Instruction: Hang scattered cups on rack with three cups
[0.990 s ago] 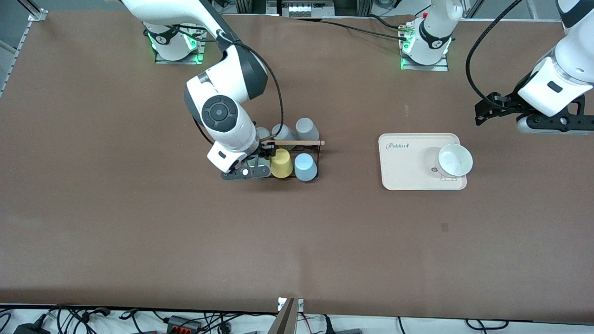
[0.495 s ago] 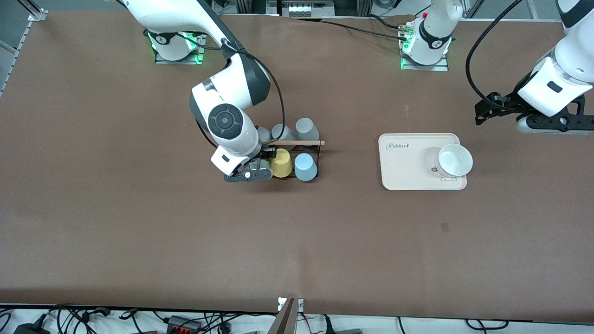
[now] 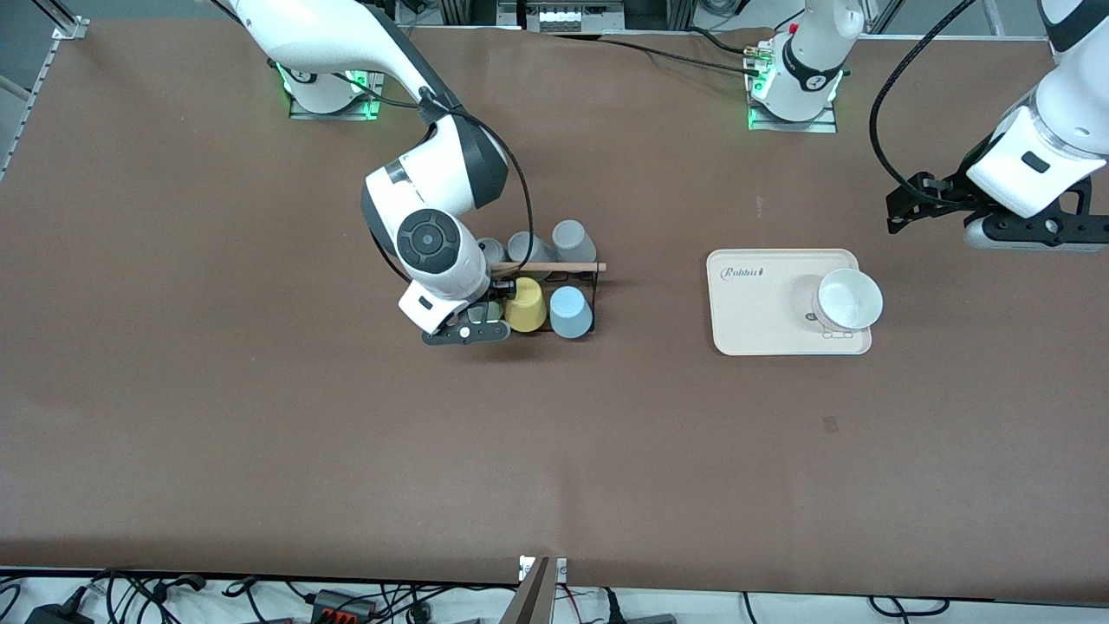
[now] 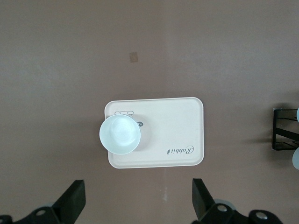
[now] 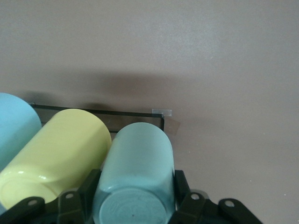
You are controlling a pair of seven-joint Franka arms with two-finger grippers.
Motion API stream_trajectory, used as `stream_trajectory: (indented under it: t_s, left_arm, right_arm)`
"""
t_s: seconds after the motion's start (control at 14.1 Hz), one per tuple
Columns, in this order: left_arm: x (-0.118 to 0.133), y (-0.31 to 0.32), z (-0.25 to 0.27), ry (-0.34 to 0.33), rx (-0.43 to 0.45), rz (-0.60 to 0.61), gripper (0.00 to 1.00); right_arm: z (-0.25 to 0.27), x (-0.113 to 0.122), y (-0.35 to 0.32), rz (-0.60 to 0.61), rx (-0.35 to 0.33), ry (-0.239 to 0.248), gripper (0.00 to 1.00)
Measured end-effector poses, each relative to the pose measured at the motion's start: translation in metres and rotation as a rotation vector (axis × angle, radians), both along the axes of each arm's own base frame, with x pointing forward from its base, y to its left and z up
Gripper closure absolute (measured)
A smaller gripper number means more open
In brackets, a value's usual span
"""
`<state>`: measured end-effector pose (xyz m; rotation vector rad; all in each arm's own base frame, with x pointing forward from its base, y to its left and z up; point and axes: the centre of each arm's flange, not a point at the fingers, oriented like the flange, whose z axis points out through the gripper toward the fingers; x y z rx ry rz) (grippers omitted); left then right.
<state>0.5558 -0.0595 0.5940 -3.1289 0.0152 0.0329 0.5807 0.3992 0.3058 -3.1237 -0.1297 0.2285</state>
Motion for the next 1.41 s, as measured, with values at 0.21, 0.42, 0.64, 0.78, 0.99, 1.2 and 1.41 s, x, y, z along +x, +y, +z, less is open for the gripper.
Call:
stream_trajectory:
  t_s: [0.21, 0.42, 0.64, 0.78, 0.99, 1.2, 1.41]
  left_arm:
    - [0.000, 0.000, 0.000, 0.000, 0.000, 0.000, 0.00]
    - [0.000, 0.000, 0.000, 0.000, 0.000, 0.001, 0.00]
    - [0.000, 0.000, 0.000, 0.001, 0.000, 0.001, 0.00]
    - [0.000, 0.000, 0.000, 0.001, 0.000, 0.001, 0.00]
    - [0.000, 0.000, 0.000, 0.001, 0.000, 0.001, 0.00]
    - [0.000, 0.000, 0.000, 0.001, 0.000, 0.001, 0.00]
    - [0.000, 0.000, 0.000, 0.001, 0.000, 0.000, 0.00]
  right_arm:
    - [0.004, 0.003, 0.000, -0.013, 0.004, -0.009, 0.09]
    - [0.026, 0.011, -0.003, -0.034, 0.018, -0.041, 0.00]
    - [0.057, 0.021, -0.020, -0.060, 0.032, -0.072, 0.00]
    - [0.084, 0.030, -0.041, -0.090, 0.037, -0.090, 0.00]
    - [0.129, 0.045, -0.083, -0.148, 0.054, -0.139, 0.00]
    - [0.162, 0.060, -0.138, -0.209, 0.054, -0.160, 0.00]
    - [0.200, 0.070, -0.210, -0.215, 0.059, -0.180, 0.00]
